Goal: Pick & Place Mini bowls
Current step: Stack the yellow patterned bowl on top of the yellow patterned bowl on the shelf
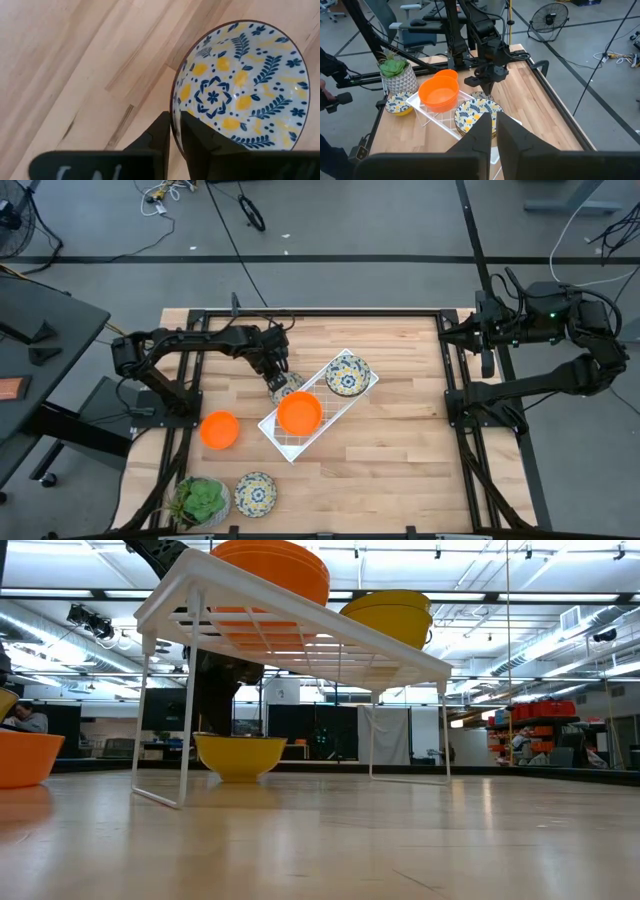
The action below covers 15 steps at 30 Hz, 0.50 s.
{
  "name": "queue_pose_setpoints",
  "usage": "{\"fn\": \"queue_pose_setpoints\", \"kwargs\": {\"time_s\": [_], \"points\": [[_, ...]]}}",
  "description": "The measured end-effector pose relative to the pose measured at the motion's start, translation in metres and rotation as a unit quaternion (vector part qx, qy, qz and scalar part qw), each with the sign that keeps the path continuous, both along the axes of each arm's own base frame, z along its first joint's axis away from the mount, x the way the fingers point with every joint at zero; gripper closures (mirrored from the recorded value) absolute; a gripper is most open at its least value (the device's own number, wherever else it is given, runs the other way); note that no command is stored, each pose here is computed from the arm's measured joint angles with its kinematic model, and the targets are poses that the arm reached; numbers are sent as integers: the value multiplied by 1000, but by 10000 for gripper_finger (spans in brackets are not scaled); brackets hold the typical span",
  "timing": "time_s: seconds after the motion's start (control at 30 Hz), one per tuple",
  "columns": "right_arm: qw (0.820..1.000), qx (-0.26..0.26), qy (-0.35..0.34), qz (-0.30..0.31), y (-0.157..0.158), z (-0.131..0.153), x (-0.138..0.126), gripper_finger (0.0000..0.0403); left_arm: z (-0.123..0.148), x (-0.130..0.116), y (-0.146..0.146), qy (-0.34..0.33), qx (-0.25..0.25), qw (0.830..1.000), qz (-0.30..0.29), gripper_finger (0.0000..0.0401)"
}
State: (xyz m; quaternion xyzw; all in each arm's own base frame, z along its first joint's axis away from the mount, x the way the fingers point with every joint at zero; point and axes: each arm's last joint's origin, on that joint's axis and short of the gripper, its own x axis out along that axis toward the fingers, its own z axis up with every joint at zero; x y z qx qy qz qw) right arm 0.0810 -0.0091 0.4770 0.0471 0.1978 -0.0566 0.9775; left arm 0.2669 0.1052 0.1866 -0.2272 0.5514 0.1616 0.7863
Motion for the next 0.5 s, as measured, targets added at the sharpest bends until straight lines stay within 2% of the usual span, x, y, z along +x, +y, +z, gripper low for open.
{"fn": "queue_pose_setpoints", "kwargs": {"time_s": [0.3,0.5], "points": [[1000,0,0,0,0,0,0,371,0,0,-1,0,1,1000,1,285],[1000,0,0,0,0,0,0,371,0,2,-5,9,21,1000,1,239]]}}
